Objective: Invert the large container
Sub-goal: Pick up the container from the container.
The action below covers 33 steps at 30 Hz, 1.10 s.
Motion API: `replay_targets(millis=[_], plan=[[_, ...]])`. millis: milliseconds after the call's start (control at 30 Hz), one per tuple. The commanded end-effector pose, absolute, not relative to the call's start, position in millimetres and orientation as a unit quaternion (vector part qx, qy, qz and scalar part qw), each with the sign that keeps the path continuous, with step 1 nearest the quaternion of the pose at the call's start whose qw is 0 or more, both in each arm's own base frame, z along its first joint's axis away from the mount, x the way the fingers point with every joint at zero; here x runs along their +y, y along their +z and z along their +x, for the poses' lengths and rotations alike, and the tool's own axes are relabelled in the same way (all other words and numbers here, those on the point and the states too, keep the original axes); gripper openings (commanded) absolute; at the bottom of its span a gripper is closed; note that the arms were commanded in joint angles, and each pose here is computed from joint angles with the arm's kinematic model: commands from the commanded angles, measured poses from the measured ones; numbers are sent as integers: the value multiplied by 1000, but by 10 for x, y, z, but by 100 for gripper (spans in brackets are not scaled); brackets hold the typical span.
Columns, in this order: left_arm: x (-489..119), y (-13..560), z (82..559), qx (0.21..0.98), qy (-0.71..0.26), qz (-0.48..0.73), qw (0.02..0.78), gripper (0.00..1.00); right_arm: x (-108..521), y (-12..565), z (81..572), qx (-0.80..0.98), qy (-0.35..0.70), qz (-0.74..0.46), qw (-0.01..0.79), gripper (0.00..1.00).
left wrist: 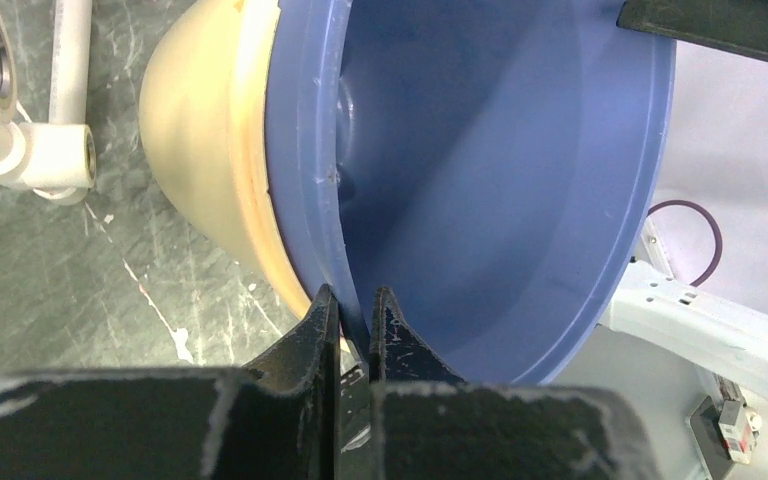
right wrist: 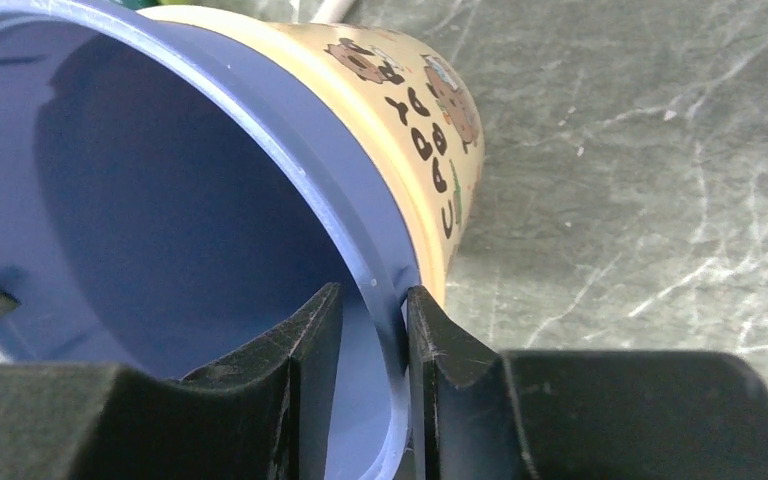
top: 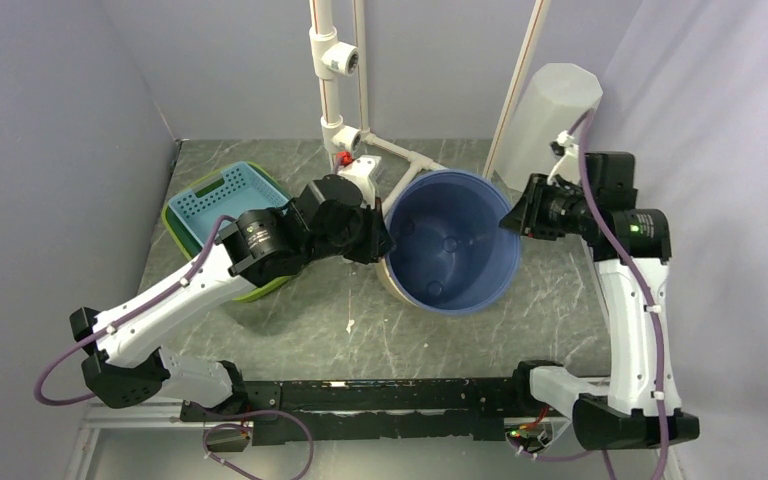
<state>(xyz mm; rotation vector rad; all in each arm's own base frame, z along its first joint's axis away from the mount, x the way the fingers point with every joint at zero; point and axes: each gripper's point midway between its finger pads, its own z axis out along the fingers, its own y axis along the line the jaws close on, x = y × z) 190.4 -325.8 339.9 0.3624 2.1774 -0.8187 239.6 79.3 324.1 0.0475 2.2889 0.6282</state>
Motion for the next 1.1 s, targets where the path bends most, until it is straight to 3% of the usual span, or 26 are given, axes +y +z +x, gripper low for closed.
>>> replay_targets(millis=[0,300,967,1033,1067], plan=[[-3685,4124,1428,754,-506,217,358,3,1120,3384,2605,877,246,-24,412,33],[-3594,4173,1420,748,-519,208,359,3,1164,3127,2774,903,161,-27,397,32],[-3502,4215,1479,740,-530,195,366,3,1237,2900,2941,903,160,-41,398,31],[-3476,4219,1502,741,-526,190,372,3,1238,2927,2947,900,161,-40,403,11],[-3463,4215,1520,743,-523,187,374,3,1227,2953,2951,898,161,-36,409,6]])
